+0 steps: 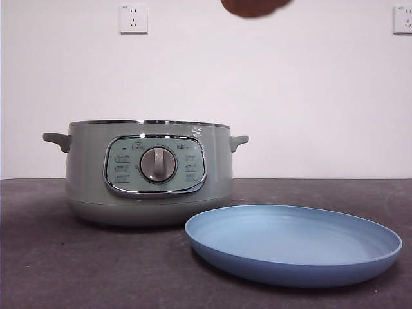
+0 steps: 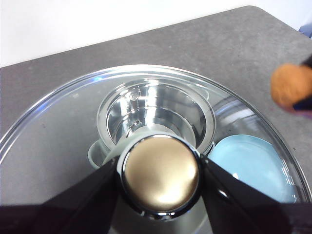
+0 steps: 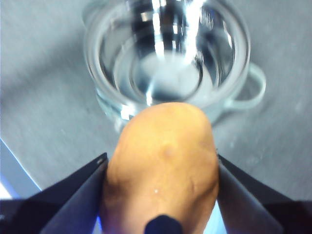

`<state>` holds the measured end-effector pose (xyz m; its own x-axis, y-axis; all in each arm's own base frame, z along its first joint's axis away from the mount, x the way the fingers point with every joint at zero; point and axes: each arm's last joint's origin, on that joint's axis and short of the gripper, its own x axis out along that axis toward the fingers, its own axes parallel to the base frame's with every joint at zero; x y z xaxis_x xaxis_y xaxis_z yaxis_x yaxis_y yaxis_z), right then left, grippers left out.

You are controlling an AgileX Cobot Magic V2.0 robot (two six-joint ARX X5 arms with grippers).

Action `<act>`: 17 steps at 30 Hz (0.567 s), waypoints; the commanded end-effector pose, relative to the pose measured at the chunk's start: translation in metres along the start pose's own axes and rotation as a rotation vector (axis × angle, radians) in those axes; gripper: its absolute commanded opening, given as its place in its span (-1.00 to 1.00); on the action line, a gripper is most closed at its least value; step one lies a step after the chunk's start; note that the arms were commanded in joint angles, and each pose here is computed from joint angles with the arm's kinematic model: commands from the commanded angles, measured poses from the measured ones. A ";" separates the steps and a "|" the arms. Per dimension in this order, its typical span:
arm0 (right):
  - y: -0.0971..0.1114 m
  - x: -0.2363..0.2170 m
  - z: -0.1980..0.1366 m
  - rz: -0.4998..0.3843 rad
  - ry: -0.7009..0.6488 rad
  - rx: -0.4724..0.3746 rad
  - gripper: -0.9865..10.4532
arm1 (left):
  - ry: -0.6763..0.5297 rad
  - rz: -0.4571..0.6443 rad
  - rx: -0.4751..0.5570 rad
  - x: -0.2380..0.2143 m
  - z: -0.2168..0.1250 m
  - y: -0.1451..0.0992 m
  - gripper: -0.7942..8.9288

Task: Take the potato out from the steamer,put the potato on the plate,close the lid

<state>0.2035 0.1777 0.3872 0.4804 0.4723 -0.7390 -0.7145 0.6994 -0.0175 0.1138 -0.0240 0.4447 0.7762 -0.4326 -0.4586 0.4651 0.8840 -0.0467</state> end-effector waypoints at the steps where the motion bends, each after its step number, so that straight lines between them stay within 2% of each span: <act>1: 0.001 0.012 -0.026 0.001 0.010 0.039 -0.86 | -0.053 -0.001 0.028 -0.003 0.005 -0.001 -0.85; 10: 0.004 0.074 -0.092 0.006 0.056 0.111 -0.86 | -0.055 -0.001 0.029 -0.003 0.005 0.000 -0.85; 17: 0.004 0.119 -0.130 0.003 0.061 0.146 -0.86 | -0.055 -0.001 0.028 -0.003 0.005 0.000 -0.85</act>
<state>0.1918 0.1677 0.2191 0.4483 0.4516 -0.7715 -0.6444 0.7614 0.0712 0.1156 -0.0241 0.4444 0.7762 -0.4301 -0.4610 0.4630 0.8852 -0.0463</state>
